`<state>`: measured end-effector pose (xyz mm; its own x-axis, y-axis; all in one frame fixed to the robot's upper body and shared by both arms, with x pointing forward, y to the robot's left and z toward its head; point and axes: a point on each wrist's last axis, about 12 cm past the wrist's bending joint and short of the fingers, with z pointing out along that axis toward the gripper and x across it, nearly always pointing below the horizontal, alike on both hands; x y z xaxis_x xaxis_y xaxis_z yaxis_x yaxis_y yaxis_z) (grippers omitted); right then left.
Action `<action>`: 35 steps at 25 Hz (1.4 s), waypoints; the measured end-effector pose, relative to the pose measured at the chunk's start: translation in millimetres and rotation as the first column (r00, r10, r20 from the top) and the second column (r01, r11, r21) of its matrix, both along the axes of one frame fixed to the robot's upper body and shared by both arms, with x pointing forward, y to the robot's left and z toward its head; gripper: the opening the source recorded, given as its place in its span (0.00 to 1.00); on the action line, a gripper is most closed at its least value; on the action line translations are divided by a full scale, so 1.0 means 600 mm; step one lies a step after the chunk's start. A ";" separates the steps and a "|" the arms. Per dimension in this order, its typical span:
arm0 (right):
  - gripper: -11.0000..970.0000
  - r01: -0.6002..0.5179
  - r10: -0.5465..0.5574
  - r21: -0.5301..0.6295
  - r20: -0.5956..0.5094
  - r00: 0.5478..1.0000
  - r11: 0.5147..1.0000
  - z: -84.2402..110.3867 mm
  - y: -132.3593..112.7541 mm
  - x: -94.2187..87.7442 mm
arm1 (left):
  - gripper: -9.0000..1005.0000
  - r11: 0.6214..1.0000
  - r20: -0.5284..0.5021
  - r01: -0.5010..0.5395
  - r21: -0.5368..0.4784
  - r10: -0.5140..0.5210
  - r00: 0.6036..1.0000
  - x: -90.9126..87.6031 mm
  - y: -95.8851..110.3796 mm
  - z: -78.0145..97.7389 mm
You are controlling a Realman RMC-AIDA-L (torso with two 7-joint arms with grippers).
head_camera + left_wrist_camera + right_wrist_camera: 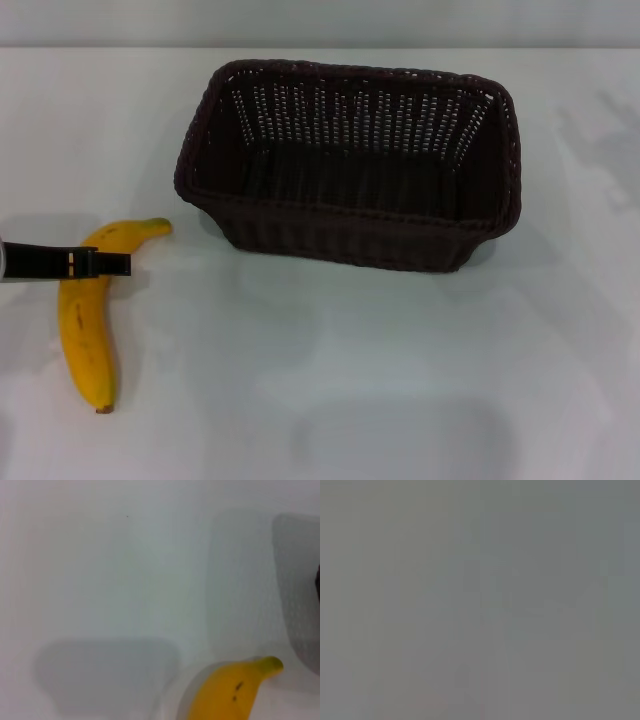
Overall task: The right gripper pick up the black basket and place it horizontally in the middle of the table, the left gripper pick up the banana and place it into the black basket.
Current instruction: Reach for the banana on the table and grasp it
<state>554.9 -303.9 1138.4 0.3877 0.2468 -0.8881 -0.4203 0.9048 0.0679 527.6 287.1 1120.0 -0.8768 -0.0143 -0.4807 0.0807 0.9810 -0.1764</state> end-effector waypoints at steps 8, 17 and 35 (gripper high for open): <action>0.69 0.001 -0.001 0.002 0.000 1.000 1.000 0.000 0.001 0.000 | 0.87 1.000 -0.005 -0.001 0.001 0.001 1.000 0.000 0.000 -0.003; 0.69 0.003 -0.003 0.004 0.001 1.000 1.000 0.000 0.000 0.000 | 0.86 1.000 -0.038 0.010 0.008 -0.010 0.999 0.007 -0.004 -0.012; 0.69 -0.001 0.001 0.004 0.003 1.000 1.000 0.002 0.002 0.003 | 0.54 0.999 -0.018 0.025 0.026 -0.024 1.000 0.014 -0.004 -0.002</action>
